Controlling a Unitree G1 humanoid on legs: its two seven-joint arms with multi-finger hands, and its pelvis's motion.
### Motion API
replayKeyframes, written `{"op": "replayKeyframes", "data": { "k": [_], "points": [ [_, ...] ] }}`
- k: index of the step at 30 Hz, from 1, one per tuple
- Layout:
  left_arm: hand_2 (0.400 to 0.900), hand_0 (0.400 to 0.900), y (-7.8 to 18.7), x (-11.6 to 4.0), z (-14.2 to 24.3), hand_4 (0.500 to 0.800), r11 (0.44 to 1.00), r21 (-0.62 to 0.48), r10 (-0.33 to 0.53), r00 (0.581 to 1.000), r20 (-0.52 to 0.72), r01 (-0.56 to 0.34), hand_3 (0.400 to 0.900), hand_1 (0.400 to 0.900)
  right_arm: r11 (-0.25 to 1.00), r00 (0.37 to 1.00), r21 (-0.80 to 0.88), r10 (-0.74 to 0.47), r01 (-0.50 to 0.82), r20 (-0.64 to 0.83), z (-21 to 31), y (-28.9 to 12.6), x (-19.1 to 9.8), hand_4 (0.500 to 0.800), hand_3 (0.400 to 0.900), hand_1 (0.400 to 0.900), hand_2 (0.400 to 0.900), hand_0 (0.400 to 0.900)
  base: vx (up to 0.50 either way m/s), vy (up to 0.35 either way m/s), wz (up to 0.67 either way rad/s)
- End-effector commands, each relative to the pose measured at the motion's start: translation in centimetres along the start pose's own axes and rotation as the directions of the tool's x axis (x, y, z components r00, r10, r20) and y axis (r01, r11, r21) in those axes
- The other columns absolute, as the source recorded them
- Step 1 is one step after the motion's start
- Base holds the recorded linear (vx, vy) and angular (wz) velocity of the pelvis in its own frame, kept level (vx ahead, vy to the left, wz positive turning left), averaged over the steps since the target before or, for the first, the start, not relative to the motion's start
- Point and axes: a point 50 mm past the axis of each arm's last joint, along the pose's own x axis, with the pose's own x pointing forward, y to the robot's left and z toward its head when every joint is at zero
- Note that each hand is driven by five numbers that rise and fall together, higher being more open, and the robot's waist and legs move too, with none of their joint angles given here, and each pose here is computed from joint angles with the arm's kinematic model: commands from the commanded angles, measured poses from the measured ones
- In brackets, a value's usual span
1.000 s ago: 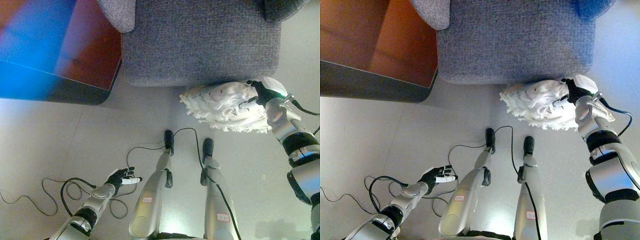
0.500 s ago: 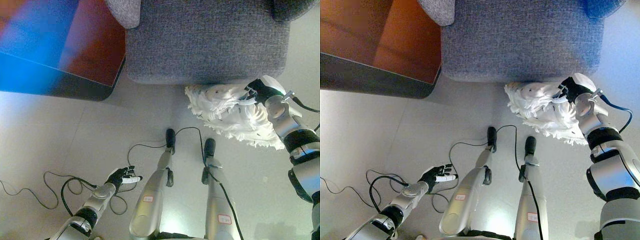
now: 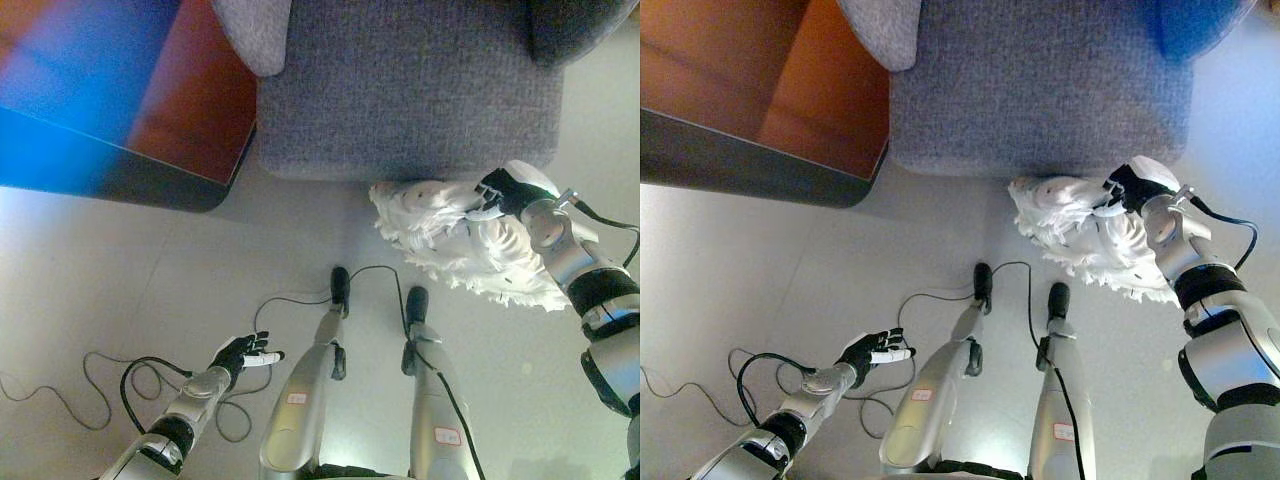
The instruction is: Pick up the pillow and put it on the sofa.
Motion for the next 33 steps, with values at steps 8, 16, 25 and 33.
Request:
{"op": "replayKeyframes", "data": {
  "k": [8, 16, 25, 33],
  "points": [
    [0.900, 0.900, 1.9, -2.4, -6.5, 0.800, 0.999, 0.001, 0.035, 0.974, -0.224, -0.035, 0.900, 0.900, 0.971, 0.896, -0.065, -0.184, 0.229, 0.404, 7.9, -9.8, -2.4, 0.500, 0.400, 0.400, 0.400, 0.400, 0.039, -0.018, 0.05],
    [0.900, 0.900, 2.9, -4.0, -9.7, 0.800, 0.999, 0.017, 0.049, 0.934, -0.353, -0.046, 0.900, 0.900, 0.984, 0.877, -0.123, -0.052, 0.126, 0.478, 9.5, -10.8, -3.1, 0.500, 0.400, 0.400, 0.400, 0.400, 0.121, -0.011, 0.10],
    [0.900, 0.900, 4.2, -6.5, -13.1, 0.800, 0.996, 0.048, 0.088, 0.871, -0.483, -0.074, 0.900, 0.900, 0.997, 0.870, 0.001, -0.073, 0.083, 0.487, 10.6, -14.6, -3.4, 0.500, 0.400, 0.400, 0.400, 0.400, 0.166, -0.044, 0.12],
    [0.900, 0.900, 4.5, -8.4, -15.6, 0.800, 0.993, 0.063, 0.115, 0.805, -0.582, -0.096, 0.900, 0.900, 0.993, 0.897, 0.105, -0.099, 0.060, 0.431, 10.4, -16.0, -2.9, 0.500, 0.400, 0.400, 0.400, 0.400, 0.138, -0.005, 0.12]
  ]
}}
